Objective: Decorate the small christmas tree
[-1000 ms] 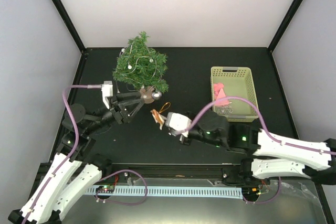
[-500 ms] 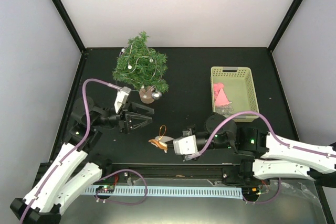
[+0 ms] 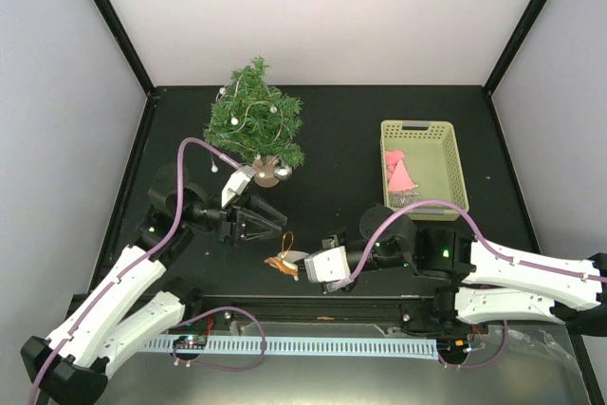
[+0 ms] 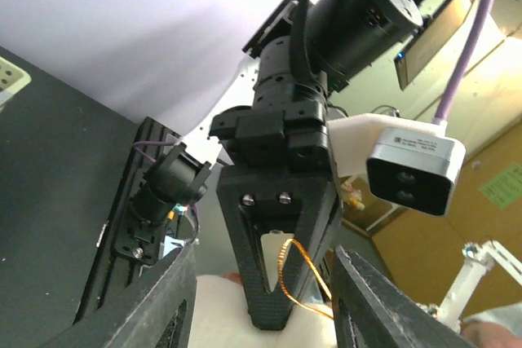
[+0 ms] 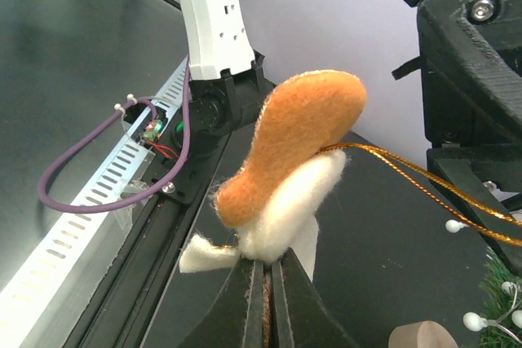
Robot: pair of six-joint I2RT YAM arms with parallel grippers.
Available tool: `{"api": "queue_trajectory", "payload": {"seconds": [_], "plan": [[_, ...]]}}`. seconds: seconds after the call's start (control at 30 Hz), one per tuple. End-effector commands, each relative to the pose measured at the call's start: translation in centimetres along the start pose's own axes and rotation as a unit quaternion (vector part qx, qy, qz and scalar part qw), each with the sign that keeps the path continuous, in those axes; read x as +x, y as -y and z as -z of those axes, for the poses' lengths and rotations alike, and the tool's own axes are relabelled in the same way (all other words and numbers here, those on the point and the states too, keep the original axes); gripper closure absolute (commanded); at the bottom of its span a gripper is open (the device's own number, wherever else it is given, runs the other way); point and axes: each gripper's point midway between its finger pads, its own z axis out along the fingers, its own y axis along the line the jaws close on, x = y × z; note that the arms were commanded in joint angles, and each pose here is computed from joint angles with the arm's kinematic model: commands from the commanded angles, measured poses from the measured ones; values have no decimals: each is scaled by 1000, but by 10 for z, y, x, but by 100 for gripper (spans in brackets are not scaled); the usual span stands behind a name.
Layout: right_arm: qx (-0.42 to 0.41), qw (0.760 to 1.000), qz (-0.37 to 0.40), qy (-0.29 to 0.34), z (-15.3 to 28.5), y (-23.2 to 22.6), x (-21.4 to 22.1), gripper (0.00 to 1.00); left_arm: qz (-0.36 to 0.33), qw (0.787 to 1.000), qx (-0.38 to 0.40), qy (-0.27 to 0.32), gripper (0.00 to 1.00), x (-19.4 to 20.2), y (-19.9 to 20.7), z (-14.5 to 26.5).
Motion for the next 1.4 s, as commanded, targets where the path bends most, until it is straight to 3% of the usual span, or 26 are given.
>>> {"api": "queue_trajectory", "payload": {"seconds": [0.0, 0.53, 0.8, 0.97, 1.17, 1.37], "plan": [[9, 1000, 11, 16, 3, 7, -12, 97, -22, 999, 37, -29, 56, 4, 19, -3], [12, 1000, 1, 8, -1, 8, -8, 97, -36, 997, 50, -34, 97, 3, 29, -4], [59, 998, -18, -12, -3, 22, 5, 99, -65, 998, 24, -12, 98, -8, 31, -3], [87, 993, -75, -22, -2, 46, 24, 99, -99, 991, -77, 42, 98, -25, 4, 3], [85, 987, -134, -3, -4, 66, 32, 99, -112, 965, -207, 117, 98, -54, -31, 22], [90, 977, -191, 17, -10, 89, 40, 99, -106, 934, -313, 136, 98, -66, -70, 41]]}}
